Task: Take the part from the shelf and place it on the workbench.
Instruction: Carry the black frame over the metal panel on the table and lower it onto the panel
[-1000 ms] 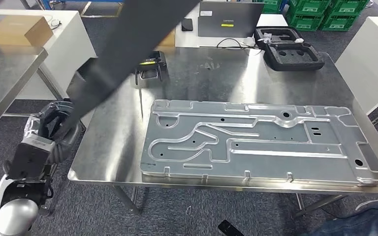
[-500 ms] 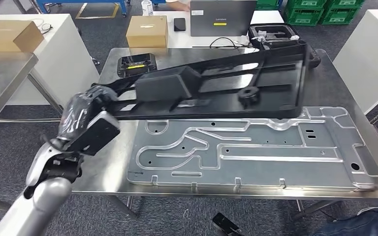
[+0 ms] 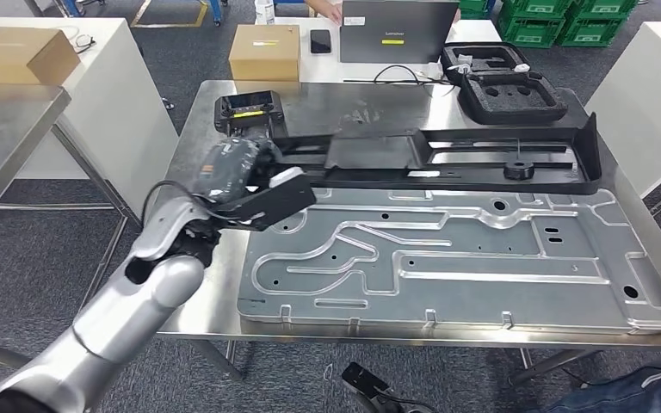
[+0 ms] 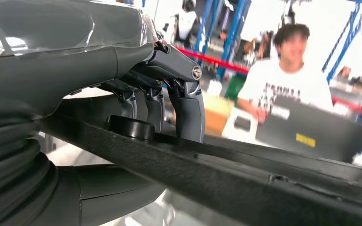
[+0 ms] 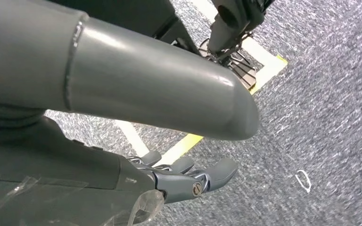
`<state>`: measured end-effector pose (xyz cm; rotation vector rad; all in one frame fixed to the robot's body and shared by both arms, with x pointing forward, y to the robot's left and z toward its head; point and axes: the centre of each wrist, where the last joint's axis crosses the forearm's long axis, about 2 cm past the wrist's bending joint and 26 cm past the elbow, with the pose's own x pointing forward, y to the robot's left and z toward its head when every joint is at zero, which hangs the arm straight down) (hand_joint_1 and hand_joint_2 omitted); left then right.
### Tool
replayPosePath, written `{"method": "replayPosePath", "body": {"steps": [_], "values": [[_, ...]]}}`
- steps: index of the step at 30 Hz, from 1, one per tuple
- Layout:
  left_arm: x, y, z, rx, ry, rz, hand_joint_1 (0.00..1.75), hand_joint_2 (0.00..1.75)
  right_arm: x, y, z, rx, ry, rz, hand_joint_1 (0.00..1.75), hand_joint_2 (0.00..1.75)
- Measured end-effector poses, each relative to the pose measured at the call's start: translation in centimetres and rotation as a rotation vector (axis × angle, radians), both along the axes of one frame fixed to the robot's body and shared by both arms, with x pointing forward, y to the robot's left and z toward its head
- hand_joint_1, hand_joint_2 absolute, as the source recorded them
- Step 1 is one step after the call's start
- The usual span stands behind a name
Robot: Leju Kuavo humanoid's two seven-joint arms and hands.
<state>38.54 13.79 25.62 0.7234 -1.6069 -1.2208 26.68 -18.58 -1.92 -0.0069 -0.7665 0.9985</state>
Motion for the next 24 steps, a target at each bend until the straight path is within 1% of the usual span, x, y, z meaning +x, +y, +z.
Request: {"method": "replayPosePath", "body": {"steps": [6, 10, 14, 19, 23, 24], "values": [[0.7, -3.2, -0.4, 0.044, 0.109, -0.031, 1.75, 1.75, -0.2, 2.2, 0.5, 0.014, 0.002, 0.061, 0.0, 0.0], [0.9, -5.0, -0.5, 0.061, 0.15, -0.039, 1.75, 1.75, -0.4, 3.5, 0.7, 0.025, -0.001, 0.092, 0.0, 0.0], [1.1, -6.1, -0.7, 0.076, 0.176, -0.041, 0.0, 1.75, -0.5, 4.1, 0.9, 0.029, -0.001, 0.109, 0.0, 0.0], [1.1, -7.7, -0.6, 0.069, 0.217, -0.086, 0.0, 1.75, -0.5, 4.9, 1.2, 0.036, -0.01, 0.136, 0.0, 0.0], [0.7, -9.0, -1.0, 0.044, 0.257, -0.127, 0.0, 0.0, -0.6, 5.3, 1.3, 0.041, -0.008, 0.142, 0.0, 0.0], [0.6, -9.2, -1.1, 0.036, 0.267, -0.136, 0.0, 0.0, -0.6, 5.3, 1.2, 0.04, -0.006, 0.141, 0.0, 0.0]]}}
